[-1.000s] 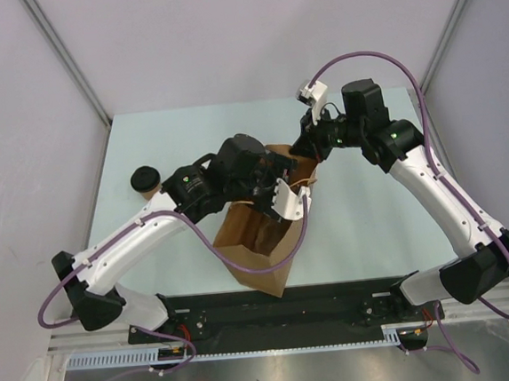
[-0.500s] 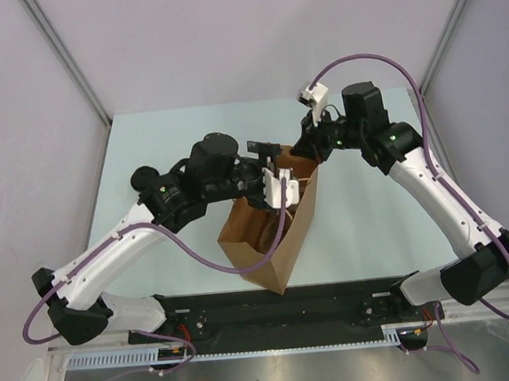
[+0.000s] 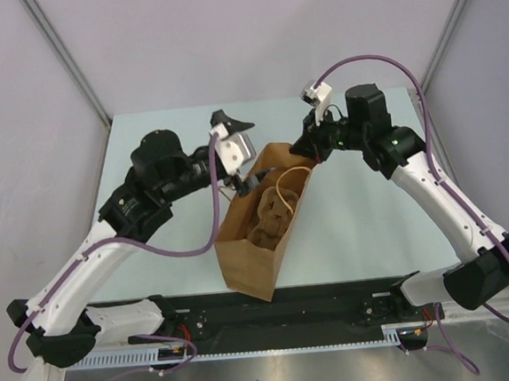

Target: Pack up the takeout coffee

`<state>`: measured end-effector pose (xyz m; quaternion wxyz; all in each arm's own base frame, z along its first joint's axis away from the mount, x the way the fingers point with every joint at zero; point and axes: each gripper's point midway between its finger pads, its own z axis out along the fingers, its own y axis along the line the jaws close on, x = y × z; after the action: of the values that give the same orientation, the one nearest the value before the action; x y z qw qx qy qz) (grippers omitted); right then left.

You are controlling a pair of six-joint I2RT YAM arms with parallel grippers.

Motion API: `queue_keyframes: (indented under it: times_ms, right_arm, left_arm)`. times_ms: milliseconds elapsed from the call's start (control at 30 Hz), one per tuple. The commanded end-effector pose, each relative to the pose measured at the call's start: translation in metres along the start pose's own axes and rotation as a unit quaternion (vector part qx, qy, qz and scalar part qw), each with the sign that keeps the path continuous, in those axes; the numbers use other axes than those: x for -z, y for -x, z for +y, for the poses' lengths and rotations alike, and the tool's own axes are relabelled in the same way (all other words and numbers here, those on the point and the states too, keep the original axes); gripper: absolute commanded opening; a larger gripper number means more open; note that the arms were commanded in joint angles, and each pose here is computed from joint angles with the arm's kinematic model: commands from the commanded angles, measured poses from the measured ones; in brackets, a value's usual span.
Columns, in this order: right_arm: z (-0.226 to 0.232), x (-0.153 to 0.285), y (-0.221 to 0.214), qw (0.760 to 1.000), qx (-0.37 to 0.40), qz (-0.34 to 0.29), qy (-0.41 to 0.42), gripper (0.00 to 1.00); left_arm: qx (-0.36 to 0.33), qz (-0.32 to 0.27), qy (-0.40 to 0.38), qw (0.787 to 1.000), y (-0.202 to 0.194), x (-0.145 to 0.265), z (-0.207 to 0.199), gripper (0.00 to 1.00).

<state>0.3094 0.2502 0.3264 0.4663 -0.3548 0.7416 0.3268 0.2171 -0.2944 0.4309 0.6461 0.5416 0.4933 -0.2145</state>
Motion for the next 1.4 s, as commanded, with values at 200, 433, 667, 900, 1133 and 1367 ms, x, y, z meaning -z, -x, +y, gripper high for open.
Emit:
queue_keyframes:
  times_ms: [200, 433, 667, 900, 1133, 1367]
  right_arm:
    - [0.014, 0.022, 0.04, 0.996, 0.033, -0.085, -0.001, 0.0]
    - [0.012, 0.008, 0.018, 0.999, 0.007, -0.045, -0.026, 0.0]
    - [0.013, 0.004, 0.014, 0.999, -0.015, -0.04, -0.028, 0.0]
    - [0.015, 0.002, 0.009, 0.999, -0.023, -0.034, -0.027, 0.0]
    - [0.027, 0.018, 0.032, 0.997, 0.011, -0.078, -0.012, 0.0]
    - [0.049, 0.036, 0.027, 0.997, 0.02, -0.071, 0.025, 0.0]
  left_arm:
    - [0.172, -0.042, 0.035, 0.984, 0.022, 0.011, 0.029, 0.97]
    - [0.239, 0.011, 0.007, 0.971, -0.024, -0.005, 0.002, 0.97]
    - [0.335, 0.0, 0.107, 0.936, -0.05, -0.013, 0.02, 0.98]
    - [0.379, -0.08, 0.205, 0.899, -0.035, -0.007, 0.059, 1.0]
    - [0.335, -0.137, 0.253, 0.897, 0.023, 0.022, 0.1, 0.99]
    - [0.3, -0.074, 0.3, 0.903, -0.006, 0.046, 0.114, 1.0]
